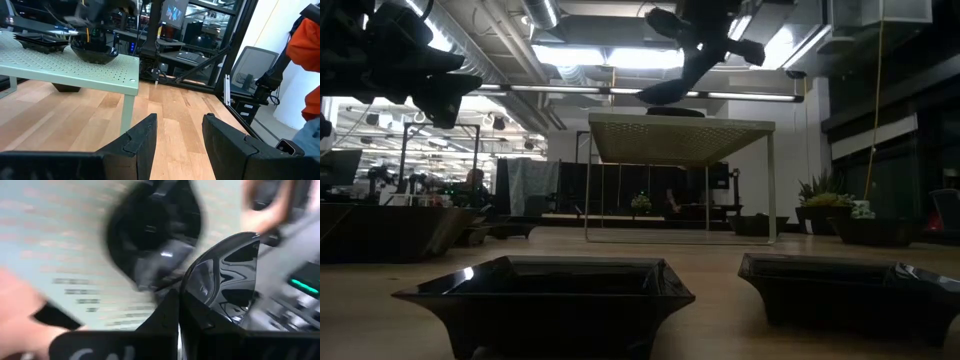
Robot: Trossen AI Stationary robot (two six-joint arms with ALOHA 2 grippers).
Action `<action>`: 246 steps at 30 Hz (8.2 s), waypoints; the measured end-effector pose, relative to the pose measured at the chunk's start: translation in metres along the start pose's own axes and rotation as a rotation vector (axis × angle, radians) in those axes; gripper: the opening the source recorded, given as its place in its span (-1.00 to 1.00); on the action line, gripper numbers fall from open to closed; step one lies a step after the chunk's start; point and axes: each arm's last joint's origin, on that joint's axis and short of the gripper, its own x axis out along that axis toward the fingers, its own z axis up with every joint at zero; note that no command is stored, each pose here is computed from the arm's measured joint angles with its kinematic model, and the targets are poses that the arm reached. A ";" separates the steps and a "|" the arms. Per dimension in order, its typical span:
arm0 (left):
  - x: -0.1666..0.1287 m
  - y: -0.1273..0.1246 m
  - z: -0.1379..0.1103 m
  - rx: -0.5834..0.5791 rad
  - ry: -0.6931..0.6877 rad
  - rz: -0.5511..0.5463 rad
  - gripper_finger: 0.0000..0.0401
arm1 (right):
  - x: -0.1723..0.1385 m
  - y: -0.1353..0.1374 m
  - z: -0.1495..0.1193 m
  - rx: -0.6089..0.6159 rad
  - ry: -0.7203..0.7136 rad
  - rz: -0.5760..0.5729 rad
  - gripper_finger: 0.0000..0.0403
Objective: Pick & Place Mini shaped plates
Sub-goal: Stack the black leaf shaped plate on top of the black leaf shape plates on the shelf, then stack the black distorted square plate on top of the black distorted square plates on the shelf
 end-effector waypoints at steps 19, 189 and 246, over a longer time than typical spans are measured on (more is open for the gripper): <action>0.000 0.000 0.000 0.000 0.000 0.000 -0.24 | -0.019 0.019 0.019 -0.061 -0.125 0.120 -0.97; 0.000 0.000 0.000 0.000 0.000 0.000 -0.24 | 0.093 0.249 0.047 1.978 0.420 -0.054 -0.92; 0.000 0.000 0.000 0.000 0.000 0.000 -0.24 | -0.011 0.092 0.026 0.742 -0.033 -0.576 -0.99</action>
